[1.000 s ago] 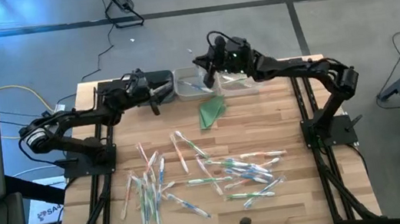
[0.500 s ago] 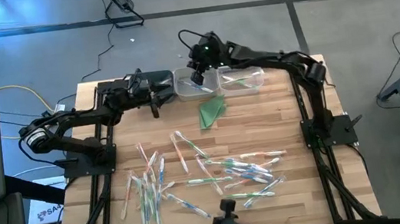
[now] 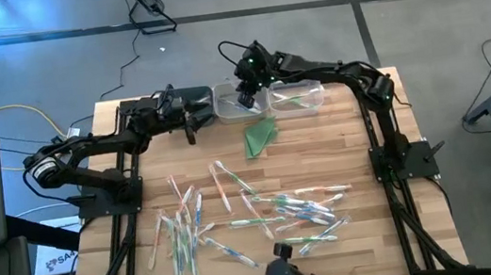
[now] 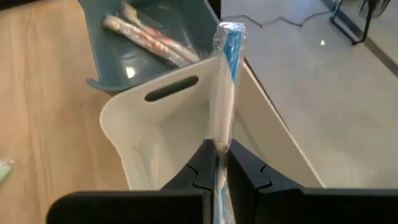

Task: Pick & Place Toothbrushes
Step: Put the blue toothbrush into the gray bin, then put the orange toothbrush into the dark blue bin

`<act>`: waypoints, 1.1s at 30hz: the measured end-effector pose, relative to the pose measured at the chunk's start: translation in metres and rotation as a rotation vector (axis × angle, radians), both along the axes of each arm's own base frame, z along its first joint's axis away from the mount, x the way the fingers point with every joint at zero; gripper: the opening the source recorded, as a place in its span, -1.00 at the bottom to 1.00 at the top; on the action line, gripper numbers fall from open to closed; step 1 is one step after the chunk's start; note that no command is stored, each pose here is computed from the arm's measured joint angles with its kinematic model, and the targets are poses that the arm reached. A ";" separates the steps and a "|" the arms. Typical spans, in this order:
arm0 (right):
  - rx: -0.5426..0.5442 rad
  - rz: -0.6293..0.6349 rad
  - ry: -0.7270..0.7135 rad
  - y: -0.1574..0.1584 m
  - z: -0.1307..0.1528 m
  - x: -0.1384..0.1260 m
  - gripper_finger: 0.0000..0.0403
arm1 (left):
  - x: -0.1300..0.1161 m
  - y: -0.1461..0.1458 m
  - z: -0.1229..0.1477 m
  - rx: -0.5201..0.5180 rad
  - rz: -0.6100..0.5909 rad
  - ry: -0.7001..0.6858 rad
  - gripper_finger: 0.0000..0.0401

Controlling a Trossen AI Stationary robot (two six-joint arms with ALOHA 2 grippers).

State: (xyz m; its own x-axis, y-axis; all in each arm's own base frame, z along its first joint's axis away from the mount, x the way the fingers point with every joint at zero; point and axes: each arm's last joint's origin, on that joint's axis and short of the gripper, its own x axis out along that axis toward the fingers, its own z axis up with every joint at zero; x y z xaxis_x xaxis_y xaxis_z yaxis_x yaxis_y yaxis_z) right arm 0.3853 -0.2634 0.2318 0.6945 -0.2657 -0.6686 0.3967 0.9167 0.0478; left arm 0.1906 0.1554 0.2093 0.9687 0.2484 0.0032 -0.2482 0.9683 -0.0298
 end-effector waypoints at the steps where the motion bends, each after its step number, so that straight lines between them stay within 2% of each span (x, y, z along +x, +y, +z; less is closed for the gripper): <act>1: 0.003 0.001 0.005 0.000 -0.002 0.000 -0.94 | 0.000 0.000 0.000 -0.002 0.000 0.002 -0.05; 6: 0.012 -0.001 0.050 0.000 -0.015 0.003 -0.93 | 0.000 0.000 0.000 -0.003 0.000 0.003 -0.05; 8: 0.007 -0.018 0.074 0.001 -0.017 0.003 -0.86 | 0.000 0.000 0.000 -0.003 0.001 0.003 -0.05; 11: -0.052 -0.059 0.106 0.002 -0.017 0.004 -0.65 | 0.000 0.000 0.000 -0.004 0.001 0.004 -0.05; 14: -0.093 -0.043 0.124 0.005 -0.017 0.006 -0.42 | 0.000 0.000 0.000 -0.004 0.002 0.004 -0.05; 18: -0.091 -0.018 0.102 0.007 -0.016 0.009 -0.12 | 0.000 0.000 0.000 -0.004 0.003 0.004 -0.05; 21: -0.095 -0.016 0.097 0.009 -0.014 0.010 0.02 | 0.000 0.000 0.000 -0.004 0.003 0.004 -0.05; 25: -0.109 -0.016 0.071 0.011 0.000 0.007 0.03 | 0.000 0.000 0.000 -0.004 0.003 0.004 -0.05; 33: -0.126 -0.005 0.018 0.019 0.032 -0.003 -0.14 | 0.000 0.000 -0.001 -0.005 0.003 0.005 -0.05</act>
State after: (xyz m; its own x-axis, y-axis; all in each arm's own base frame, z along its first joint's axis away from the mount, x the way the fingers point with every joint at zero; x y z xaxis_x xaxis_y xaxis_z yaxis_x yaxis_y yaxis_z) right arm 0.3820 -0.2445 0.2638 0.6816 -0.3514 -0.6419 0.4007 0.9132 -0.0745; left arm 0.1906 0.1555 0.2086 0.9679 0.2513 -0.0032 -0.2513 0.9673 -0.0335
